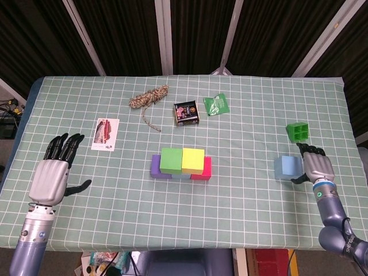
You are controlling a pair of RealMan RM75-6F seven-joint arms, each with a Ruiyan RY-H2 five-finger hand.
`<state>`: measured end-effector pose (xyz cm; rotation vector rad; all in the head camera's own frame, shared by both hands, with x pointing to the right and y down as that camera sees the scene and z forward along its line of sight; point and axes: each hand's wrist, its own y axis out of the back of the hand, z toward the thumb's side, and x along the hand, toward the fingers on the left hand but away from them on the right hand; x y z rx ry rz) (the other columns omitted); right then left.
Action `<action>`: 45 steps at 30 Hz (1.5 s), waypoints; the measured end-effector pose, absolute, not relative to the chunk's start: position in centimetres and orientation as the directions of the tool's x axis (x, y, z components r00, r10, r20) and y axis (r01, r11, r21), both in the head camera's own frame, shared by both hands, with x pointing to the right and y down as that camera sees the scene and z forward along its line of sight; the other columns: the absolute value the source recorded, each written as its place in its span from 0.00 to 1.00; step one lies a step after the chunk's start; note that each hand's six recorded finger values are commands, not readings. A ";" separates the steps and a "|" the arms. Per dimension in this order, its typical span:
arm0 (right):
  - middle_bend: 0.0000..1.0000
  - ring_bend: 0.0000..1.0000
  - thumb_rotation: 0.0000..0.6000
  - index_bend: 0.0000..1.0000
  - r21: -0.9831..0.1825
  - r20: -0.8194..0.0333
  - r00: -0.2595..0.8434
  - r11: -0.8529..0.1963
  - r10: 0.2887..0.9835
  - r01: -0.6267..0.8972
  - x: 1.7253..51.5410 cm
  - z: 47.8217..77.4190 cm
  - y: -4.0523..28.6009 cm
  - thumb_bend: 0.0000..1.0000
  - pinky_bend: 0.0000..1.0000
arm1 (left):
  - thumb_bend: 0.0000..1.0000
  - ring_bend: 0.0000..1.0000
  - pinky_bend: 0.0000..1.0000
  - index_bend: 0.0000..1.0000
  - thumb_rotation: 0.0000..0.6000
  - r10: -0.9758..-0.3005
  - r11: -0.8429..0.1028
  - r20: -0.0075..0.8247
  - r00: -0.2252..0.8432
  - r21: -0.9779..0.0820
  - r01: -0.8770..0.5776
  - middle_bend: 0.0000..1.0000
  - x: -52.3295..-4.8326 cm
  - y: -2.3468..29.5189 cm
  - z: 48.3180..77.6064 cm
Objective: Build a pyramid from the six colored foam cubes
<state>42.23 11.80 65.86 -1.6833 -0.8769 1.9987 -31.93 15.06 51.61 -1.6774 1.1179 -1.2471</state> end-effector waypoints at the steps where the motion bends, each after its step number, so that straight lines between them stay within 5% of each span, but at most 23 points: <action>1: 0.10 0.01 1.00 0.00 -0.673 -0.735 -0.207 -0.732 0.646 0.105 42.2 65.9 11.8 0.13 0.00 | 0.10 0.00 0.00 0.00 1.00 -0.939 -0.337 0.313 0.144 -0.918 -0.206 0.06 -31.9 15.1 51.6; 24: 0.25 0.11 1.00 0.00 -0.659 -0.752 -0.159 -0.726 0.640 0.194 40.2 67.3 11.7 0.13 0.00 | 0.10 0.00 0.00 0.00 1.00 -0.935 -0.348 0.322 0.147 -0.913 -0.212 0.06 -31.9 15.2 51.8; 45: 0.40 0.24 1.00 0.00 -0.680 -0.733 -0.176 -0.717 0.657 0.155 41.3 67.5 11.3 0.25 0.00 | 0.10 0.00 0.00 0.00 1.00 -0.933 -0.354 0.327 0.153 -0.909 -0.220 0.06 -31.8 15.3 51.8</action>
